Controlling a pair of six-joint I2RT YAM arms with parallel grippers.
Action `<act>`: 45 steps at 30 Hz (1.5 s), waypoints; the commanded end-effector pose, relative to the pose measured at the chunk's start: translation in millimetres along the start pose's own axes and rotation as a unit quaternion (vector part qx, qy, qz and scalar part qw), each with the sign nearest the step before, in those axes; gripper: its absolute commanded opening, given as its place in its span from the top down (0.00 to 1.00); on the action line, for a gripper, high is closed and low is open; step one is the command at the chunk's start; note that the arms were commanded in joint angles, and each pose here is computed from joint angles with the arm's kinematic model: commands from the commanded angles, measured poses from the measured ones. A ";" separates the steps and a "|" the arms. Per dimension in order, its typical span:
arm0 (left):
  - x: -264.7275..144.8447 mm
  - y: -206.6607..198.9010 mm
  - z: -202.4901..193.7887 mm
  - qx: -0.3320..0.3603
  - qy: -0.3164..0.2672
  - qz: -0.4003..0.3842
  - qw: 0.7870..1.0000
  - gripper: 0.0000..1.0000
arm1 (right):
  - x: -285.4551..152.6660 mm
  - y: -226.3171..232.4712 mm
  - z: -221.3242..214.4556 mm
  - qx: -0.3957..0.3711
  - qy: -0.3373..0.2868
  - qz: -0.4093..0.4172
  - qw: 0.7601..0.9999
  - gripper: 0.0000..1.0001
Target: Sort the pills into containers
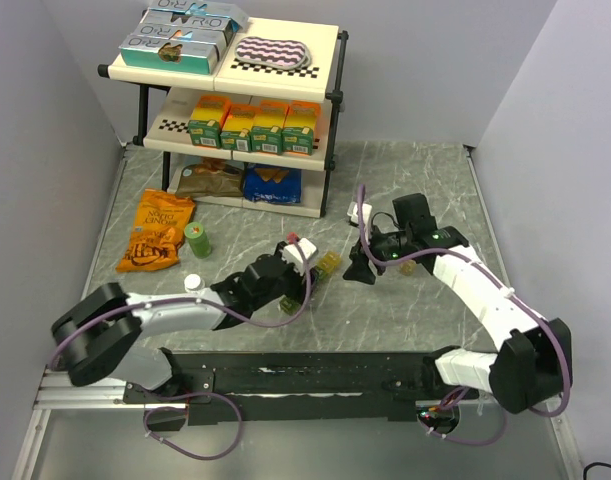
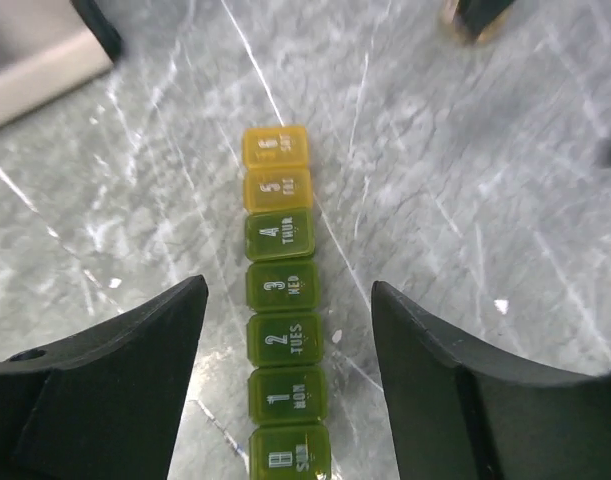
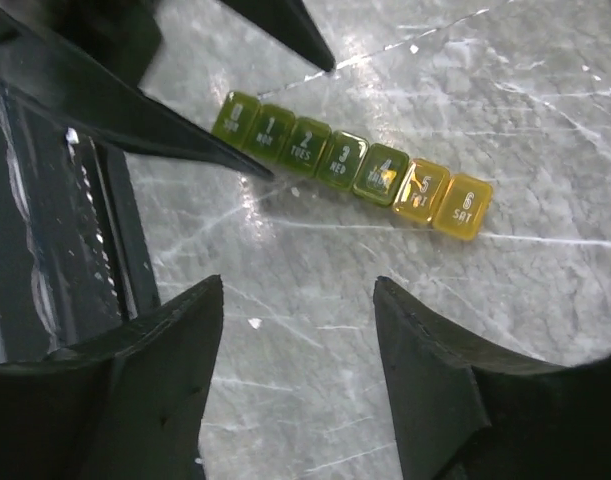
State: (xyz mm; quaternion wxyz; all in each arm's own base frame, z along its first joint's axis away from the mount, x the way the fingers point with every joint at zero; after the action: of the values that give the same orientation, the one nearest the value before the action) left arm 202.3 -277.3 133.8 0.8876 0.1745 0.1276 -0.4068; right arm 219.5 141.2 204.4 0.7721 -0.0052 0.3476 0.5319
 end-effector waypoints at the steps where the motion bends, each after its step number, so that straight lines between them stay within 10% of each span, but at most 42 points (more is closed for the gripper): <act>1: -18.0 5.5 3.8 -0.009 -0.012 0.019 1.000 0.27 | 1.2 -5.3 12.8 -0.114 -0.014 0.025 0.993 0.34; 6: -49.5 19.2 -5.1 -0.119 -0.004 0.078 0.990 0.23 | 18.1 -9.5 -8.6 -0.388 0.009 0.063 0.919 0.28; 14: -67.5 18.8 -14.7 -0.272 -0.009 0.074 0.959 0.35 | 83.7 -19.3 9.5 -0.476 0.042 0.044 0.877 0.26; 31: -52.1 -2.3 -32.6 -0.047 -0.058 -0.003 0.997 0.19 | 125.2 -51.4 3.4 -0.483 0.074 0.024 0.872 0.27; 45: -18.0 -21.9 -54.3 0.012 0.037 0.012 0.999 0.27 | 125.6 -56.8 2.8 -0.463 0.074 0.025 0.883 0.30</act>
State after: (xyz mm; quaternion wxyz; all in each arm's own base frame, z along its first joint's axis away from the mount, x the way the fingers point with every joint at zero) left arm 161.4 -246.8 77.9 0.8755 0.1889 0.1728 -0.4098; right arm 283.6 208.3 103.3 0.6350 -0.4003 0.1515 0.6431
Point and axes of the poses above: each gripper's point midway between its finger pads, its own x axis out along the fingers, its own y axis along the line the jaws close on, z = x × y, the point moved 7 cm from there along -x, back along the fingers, and after that the axes turned 15 degrees about x, right-handed, at the moved point
